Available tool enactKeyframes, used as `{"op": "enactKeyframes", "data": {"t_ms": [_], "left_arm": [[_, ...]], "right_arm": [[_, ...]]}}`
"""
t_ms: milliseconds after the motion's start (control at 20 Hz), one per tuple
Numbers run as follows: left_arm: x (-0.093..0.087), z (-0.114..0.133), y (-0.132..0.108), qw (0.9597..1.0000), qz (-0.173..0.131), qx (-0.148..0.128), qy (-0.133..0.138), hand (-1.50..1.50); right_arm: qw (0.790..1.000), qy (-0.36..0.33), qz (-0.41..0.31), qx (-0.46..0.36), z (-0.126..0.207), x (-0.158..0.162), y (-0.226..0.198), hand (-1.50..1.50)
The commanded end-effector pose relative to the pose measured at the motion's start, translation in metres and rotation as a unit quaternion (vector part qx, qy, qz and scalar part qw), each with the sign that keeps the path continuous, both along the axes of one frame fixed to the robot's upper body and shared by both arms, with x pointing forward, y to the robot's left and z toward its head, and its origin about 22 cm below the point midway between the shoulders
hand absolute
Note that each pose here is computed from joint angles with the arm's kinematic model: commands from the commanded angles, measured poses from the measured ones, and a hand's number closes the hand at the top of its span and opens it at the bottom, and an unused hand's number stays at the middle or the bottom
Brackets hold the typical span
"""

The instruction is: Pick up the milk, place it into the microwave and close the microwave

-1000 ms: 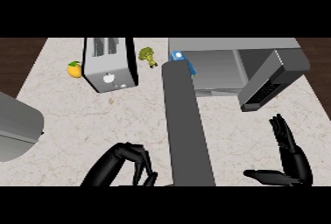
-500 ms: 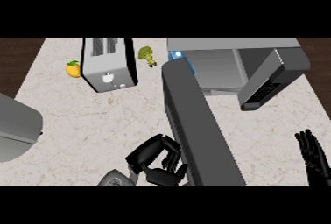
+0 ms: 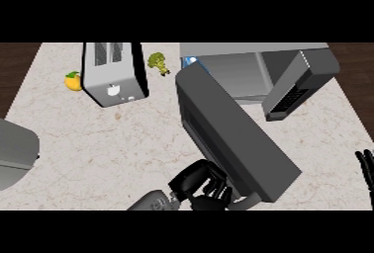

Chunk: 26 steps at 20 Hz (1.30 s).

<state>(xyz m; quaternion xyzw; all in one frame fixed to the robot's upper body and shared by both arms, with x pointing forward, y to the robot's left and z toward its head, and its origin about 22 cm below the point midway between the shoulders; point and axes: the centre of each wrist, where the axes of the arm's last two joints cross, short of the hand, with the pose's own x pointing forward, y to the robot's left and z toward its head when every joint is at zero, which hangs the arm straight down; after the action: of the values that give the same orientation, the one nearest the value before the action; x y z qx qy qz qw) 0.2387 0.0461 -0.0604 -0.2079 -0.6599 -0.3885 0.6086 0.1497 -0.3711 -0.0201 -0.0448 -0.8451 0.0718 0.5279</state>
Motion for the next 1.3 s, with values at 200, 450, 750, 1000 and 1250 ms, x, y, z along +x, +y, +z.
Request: {"op": "enactKeyframes", "data": {"t_ms": [200, 450, 750, 1000, 1250], "left_arm": [[0.002, 0.007, -0.023, 0.9973, 0.068, 0.011, -0.026, 1.5], [0.012, 0.023, -0.028, 0.9914, 0.123, -0.032, -0.034, 1.5], [0.026, 0.047, -0.032, 0.9741, 0.181, -0.12, -0.063, 1.5], [0.043, 0.061, -0.035, 0.9679, 0.199, -0.146, -0.046, 1.5], [0.063, 0.07, -0.034, 0.9602, 0.227, -0.157, -0.041, 1.5]], "right_arm": [[0.997, -0.062, 0.055, -0.008, 0.036, 0.013, -0.002, -1.5], [0.993, -0.062, 0.1, -0.005, 0.052, 0.022, 0.005, -1.5], [0.991, -0.062, 0.118, -0.008, 0.065, 0.027, 0.005, -1.5], [0.988, -0.071, 0.136, -0.012, 0.085, 0.037, 0.004, -1.5], [0.987, -0.065, 0.147, -0.015, 0.094, 0.038, 0.003, -1.5]]}}
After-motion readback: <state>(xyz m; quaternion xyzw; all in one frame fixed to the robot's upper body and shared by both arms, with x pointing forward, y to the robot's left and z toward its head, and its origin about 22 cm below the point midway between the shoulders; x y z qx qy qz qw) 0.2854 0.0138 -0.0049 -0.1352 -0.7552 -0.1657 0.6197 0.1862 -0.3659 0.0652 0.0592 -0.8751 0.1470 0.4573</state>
